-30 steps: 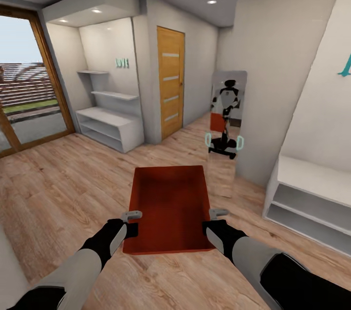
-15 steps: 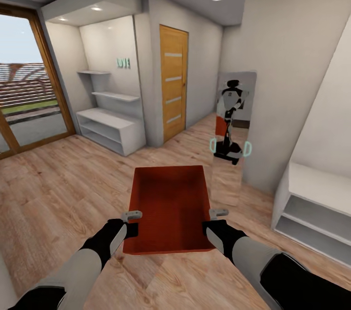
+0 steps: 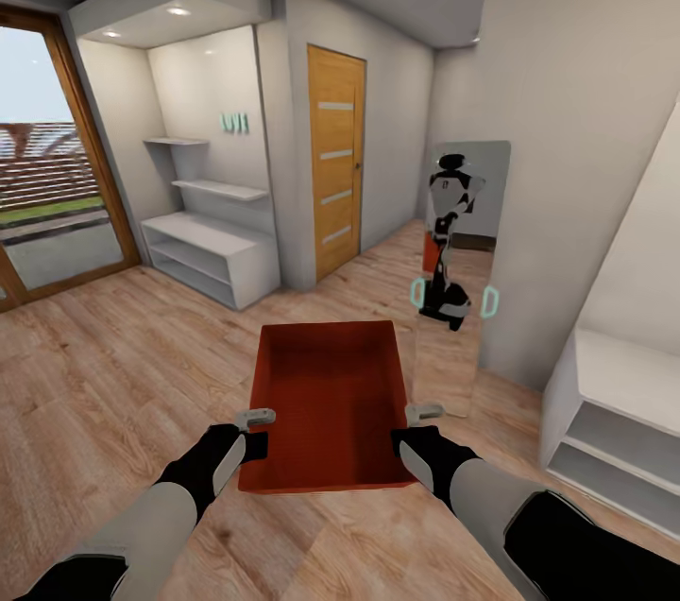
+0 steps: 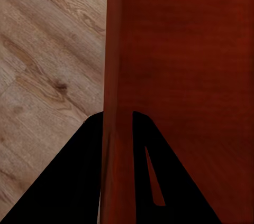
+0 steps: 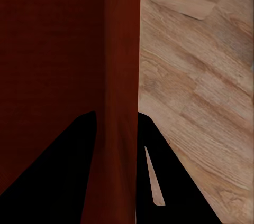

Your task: Move the two storage containers from the living room to the garage. In the garage, place one container on the floor and stack the other container on top of it (either order is fine).

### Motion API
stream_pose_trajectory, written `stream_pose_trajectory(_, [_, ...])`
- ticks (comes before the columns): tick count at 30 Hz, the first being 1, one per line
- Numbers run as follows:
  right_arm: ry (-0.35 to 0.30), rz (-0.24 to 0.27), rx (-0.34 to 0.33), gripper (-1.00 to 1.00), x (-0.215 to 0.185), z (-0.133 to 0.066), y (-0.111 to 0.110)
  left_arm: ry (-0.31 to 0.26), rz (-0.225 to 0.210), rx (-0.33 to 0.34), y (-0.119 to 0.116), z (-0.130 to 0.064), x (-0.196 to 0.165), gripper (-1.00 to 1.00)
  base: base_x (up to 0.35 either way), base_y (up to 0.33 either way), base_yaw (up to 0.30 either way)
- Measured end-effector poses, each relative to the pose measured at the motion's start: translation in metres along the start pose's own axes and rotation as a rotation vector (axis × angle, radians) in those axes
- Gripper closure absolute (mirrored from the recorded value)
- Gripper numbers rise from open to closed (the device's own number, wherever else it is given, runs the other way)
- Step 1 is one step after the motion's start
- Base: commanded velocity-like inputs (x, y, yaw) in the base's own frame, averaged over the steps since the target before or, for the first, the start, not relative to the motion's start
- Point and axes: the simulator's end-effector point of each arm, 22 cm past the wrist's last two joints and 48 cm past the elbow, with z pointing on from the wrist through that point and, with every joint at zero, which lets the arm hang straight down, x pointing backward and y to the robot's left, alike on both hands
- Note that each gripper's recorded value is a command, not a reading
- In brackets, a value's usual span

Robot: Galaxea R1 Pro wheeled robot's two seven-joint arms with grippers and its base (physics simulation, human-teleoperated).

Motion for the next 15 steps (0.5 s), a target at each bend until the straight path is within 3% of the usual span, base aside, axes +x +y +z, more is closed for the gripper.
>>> stream_pose_trajectory(8, [0.0,0.0,0.0,1.0,0.0,0.0,0.0,0.0,0.0,0.0,0.0,0.0,0.0,1.0,0.322,0.0,0.003])
stream_pose_trajectory(15, [0.0,0.0,0.0,1.0,0.0,0.0,0.0002,0.0,0.0,0.0,0.0002,0.0,0.0,1.0,0.322,0.0,0.206])
